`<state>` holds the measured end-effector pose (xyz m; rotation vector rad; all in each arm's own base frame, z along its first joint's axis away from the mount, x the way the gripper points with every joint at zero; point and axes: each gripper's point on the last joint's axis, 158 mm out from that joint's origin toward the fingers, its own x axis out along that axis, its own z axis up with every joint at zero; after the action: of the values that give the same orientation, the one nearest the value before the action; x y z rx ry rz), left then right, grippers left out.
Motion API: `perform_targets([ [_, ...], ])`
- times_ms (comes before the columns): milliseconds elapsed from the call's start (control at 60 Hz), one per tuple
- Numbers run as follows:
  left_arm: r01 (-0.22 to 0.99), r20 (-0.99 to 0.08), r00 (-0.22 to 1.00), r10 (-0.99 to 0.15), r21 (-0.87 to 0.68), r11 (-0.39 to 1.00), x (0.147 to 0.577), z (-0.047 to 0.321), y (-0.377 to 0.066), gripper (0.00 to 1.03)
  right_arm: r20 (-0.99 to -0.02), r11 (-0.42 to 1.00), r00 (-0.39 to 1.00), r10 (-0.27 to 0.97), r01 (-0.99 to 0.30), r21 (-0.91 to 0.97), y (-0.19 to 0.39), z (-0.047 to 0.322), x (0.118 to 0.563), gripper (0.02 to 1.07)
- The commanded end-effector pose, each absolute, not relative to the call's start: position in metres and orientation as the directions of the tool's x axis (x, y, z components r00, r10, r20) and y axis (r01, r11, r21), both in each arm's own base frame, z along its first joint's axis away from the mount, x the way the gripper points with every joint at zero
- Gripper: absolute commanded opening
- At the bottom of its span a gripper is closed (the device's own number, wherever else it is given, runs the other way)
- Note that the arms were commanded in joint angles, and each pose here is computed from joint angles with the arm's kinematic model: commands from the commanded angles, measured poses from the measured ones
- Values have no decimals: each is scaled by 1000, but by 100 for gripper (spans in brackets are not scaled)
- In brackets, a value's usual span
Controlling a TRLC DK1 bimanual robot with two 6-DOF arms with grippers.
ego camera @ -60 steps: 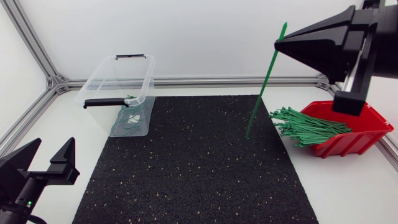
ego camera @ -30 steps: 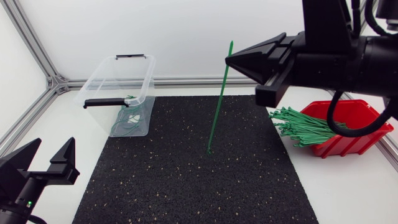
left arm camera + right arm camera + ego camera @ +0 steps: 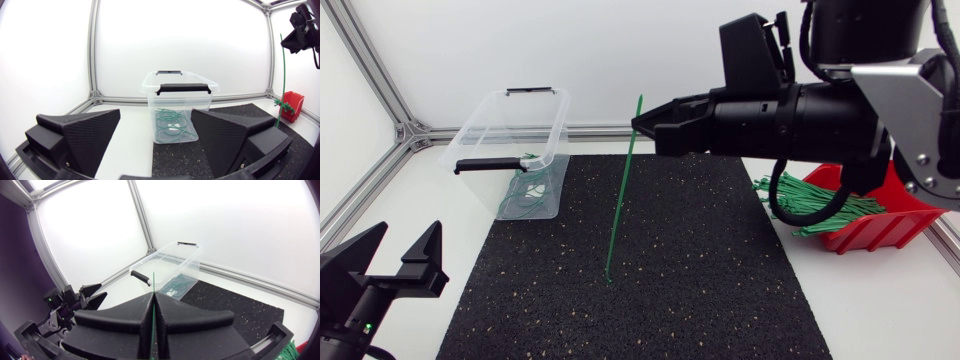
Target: Take a green cable tie from the red box, thread the tail through the head to close it, then place it in the transparent bin on the left.
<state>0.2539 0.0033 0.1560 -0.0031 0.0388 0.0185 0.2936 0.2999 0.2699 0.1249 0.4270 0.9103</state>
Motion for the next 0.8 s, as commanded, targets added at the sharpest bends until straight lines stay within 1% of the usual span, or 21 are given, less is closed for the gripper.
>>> perform_targets([
  [0,-21,-88,996,20,-14,1000,255,134,3,99,-316,599,512,798,-729,330,314,262,293,8],
  [233,-17,-88,996,15,-14,1000,255,134,2,99,-306,572,484,820,-709,413,339,247,297,8],
  [300,-17,-88,996,15,-14,1000,255,134,2,99,-276,558,485,830,-706,437,346,248,297,8],
  [350,-15,-89,996,14,-14,1000,255,133,2,99,-277,554,480,833,-707,440,350,246,297,8],
  [483,-17,-89,996,15,-14,1000,255,133,2,99,-242,550,498,833,-697,459,357,248,303,7],
  [683,-15,-89,996,14,-14,1000,255,133,2,99,-220,578,552,804,-640,506,359,224,316,8],
  [783,-13,-89,996,12,-14,1000,255,133,1,99,-243,598,563,790,-621,507,359,206,315,8],
])
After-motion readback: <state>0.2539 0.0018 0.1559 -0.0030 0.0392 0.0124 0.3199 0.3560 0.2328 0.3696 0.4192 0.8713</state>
